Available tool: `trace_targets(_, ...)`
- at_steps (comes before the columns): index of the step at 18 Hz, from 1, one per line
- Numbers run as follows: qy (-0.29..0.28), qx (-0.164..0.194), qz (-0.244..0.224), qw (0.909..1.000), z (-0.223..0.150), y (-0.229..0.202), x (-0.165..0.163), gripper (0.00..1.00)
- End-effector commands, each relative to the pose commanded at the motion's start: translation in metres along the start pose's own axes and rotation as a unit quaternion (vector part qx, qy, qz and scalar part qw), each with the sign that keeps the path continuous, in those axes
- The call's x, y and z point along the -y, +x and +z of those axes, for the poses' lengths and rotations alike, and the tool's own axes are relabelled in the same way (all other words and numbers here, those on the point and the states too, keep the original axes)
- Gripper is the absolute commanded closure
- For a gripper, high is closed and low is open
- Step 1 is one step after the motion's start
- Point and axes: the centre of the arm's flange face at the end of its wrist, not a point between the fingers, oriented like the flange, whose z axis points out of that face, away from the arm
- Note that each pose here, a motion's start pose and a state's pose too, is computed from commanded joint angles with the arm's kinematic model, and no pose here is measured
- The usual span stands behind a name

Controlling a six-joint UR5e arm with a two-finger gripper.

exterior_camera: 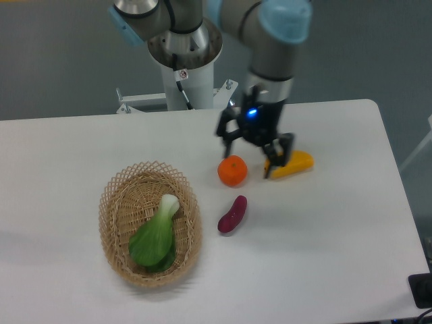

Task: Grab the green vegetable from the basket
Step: 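Move the open gripper over the basket above the green bok choy, then lower the gripper onto the bok choy leaves and close it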

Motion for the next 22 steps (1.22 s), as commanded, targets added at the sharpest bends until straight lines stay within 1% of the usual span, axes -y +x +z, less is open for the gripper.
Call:
trace_targets(3,-0.019,-0.029,-0.019,0.9992,0.038,0.023,0.015,0.00)
trace_targets(5,-0.030,-0.040,-0.020,0.9985,0.062,0.037,0.023,0.00)
trace_targets(8,-0.072,-0.033,-0.011,0.9968,0.098,0.053,0.018,0.00)
trace_targets(10,-0.091,-0.024,0.003,0.9955,0.114,0.061,0.020,0.00)
trace_targets(13,-0.109,-0.034,0.002,0.9935,0.140,0.065,0.012,0.00)
trace_targets(15,-0.120,-0.031,0.006,0.9923,0.157,0.065,0.010,0.00)
trace_targets(17,-0.121,-0.024,0.007,0.9924,0.160,0.073,0.015,0.00)
trace_targets(22,-0.120,-0.020,0.005,0.9925,0.175,0.073,0.013,0.00)
